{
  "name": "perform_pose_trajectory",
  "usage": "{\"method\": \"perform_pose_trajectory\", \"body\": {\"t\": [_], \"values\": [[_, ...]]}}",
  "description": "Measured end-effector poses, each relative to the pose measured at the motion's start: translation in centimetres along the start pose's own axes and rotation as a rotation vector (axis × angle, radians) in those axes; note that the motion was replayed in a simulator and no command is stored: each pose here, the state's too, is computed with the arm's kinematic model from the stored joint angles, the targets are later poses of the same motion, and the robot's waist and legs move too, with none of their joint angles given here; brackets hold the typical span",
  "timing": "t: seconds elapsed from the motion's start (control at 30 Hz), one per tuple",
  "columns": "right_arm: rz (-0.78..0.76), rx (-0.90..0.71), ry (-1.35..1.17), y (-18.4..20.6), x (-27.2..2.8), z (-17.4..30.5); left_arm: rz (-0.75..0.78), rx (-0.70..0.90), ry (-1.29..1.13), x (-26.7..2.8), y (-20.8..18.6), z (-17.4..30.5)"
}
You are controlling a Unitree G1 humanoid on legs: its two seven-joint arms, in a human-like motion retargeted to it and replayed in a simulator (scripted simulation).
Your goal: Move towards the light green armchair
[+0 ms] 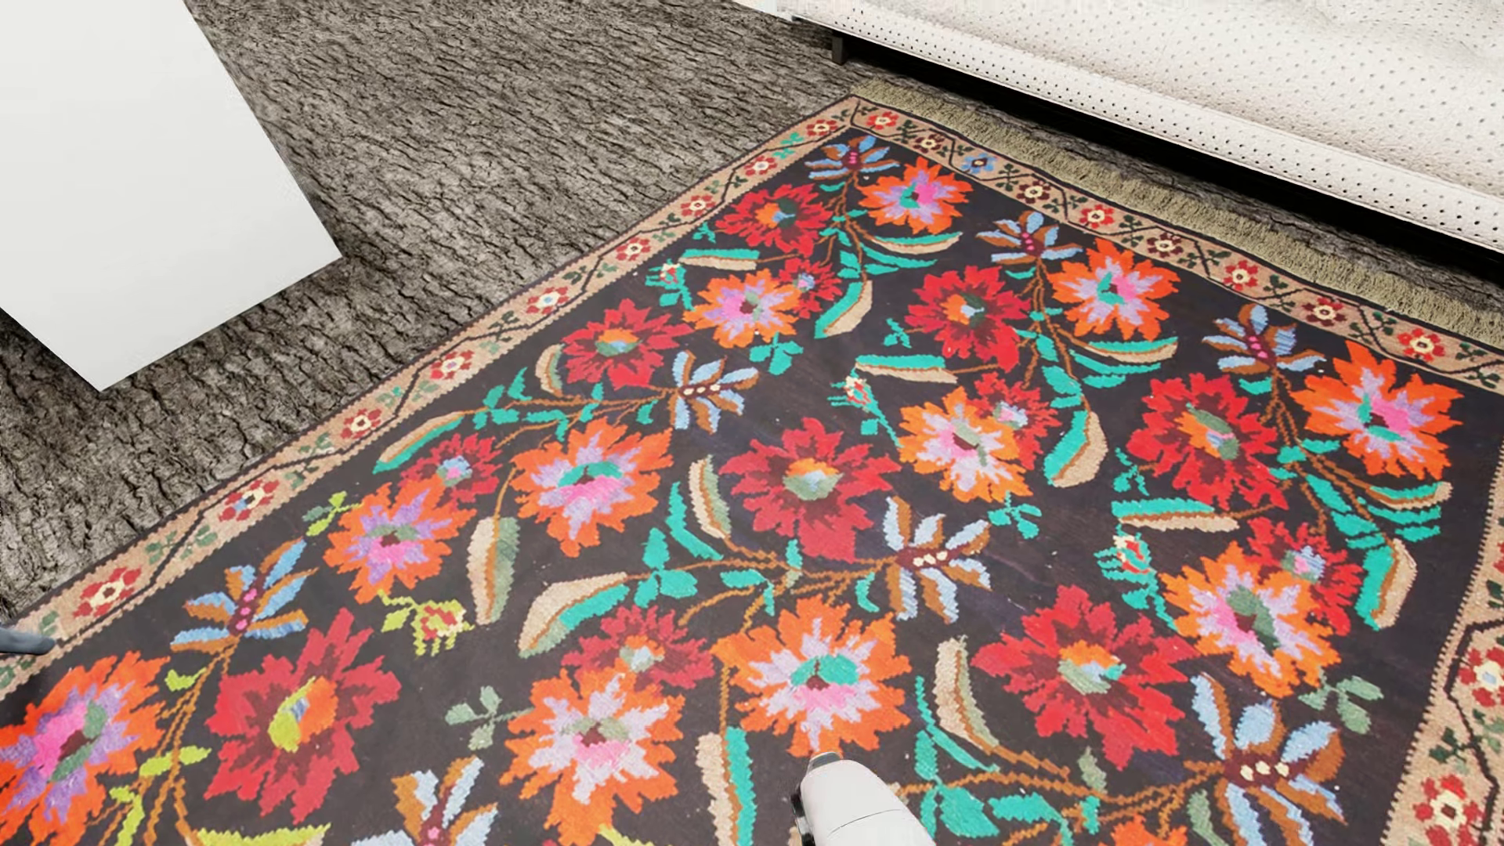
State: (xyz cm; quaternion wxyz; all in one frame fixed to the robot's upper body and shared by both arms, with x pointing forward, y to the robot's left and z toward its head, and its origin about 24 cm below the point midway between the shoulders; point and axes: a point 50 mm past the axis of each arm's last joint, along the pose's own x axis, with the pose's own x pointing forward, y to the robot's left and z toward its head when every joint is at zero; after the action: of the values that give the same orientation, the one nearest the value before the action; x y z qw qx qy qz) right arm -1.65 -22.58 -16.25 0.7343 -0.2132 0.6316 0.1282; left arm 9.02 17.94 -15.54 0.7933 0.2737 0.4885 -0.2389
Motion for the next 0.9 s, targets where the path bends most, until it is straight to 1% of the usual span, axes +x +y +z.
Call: {"method": "perform_pose_trajectory", "body": {"t": [0.07, 0.1, 0.13, 0.17, 0.27, 0.3, 0.43, 0.5, 0.53, 0.6, 0.63, 0.7, 0.77, 0.8, 0.87, 0.9], "values": [[0.017, -0.016, 0.013, 0.5, 0.2, 0.1, -0.036, -0.01, 0.059, -0.7, -1.5, -2.2], [-0.002, 0.002, -0.018, -0.1, 0.3, 1.0, -0.053, -0.01, 0.066, -0.8, -2.2, -2.4], [0.001, 0.011, -0.061, 0.1, 0.5, 2.3, -0.045, -0.039, 0.065, -1.0, -2.3, -2.7], [0.0, -0.011, -0.082, -0.1, 0.6, 3.0, -0.068, -0.01, 0.092, -1.3, -2.8, -3.5], [-0.022, 0.005, -0.21, -0.9, 0.4, 6.4, -0.04, -0.118, 0.123, -2.2, -3.3, -5.0], [-0.04, -0.014, -0.25, -1.7, 0.3, 7.5, -0.067, -0.077, 0.137, -2.4, -3.8, -5.4], [-0.117, -0.044, -0.39, -4.9, -0.5, 11.7, -0.088, -0.093, 0.178, -3.2, -4.8, -6.9], [-0.137, -0.008, -0.386, -5.5, -0.5, 11.7, -0.101, -0.08, 0.191, -3.5, -5.2, -7.3], [-0.132, 0.022, -0.367, -5.1, -0.3, 11.2, -0.11, -0.074, 0.198, -3.5, -5.4, -7.4], [-0.086, 0.031, -0.279, -3.3, 0.3, 8.7, -0.12, -0.049, 0.223, -3.4, -5.4, -7.8], [-0.063, -0.005, -0.252, -2.6, 0.4, 8.0, -0.102, -0.061, 0.198, -3.1, -4.9, -7.2], [-0.038, -0.024, -0.232, -1.7, 0.4, 7.3, -0.057, -0.069, 0.156, -2.2, -3.3, -5.7], [-0.027, -0.019, -0.195, -1.3, 0.4, 5.9, 0.002, -0.069, 0.074, -1.4, -0.9, -3.3], [-0.016, -0.028, -0.188, -0.9, 0.1, 5.1, 0.016, -0.03, 0.014, -1.2, 0.1, -1.9], [-0.025, 0.004, -0.149, -1.0, 0.1, 3.8, 0.107, -0.06, -0.06, -0.8, 3.3, 0.4], [-0.015, -0.006, -0.126, -0.7, 0.1, 3.3, 0.142, -0.058, -0.09, -0.8, 4.7, 1.4]]}}
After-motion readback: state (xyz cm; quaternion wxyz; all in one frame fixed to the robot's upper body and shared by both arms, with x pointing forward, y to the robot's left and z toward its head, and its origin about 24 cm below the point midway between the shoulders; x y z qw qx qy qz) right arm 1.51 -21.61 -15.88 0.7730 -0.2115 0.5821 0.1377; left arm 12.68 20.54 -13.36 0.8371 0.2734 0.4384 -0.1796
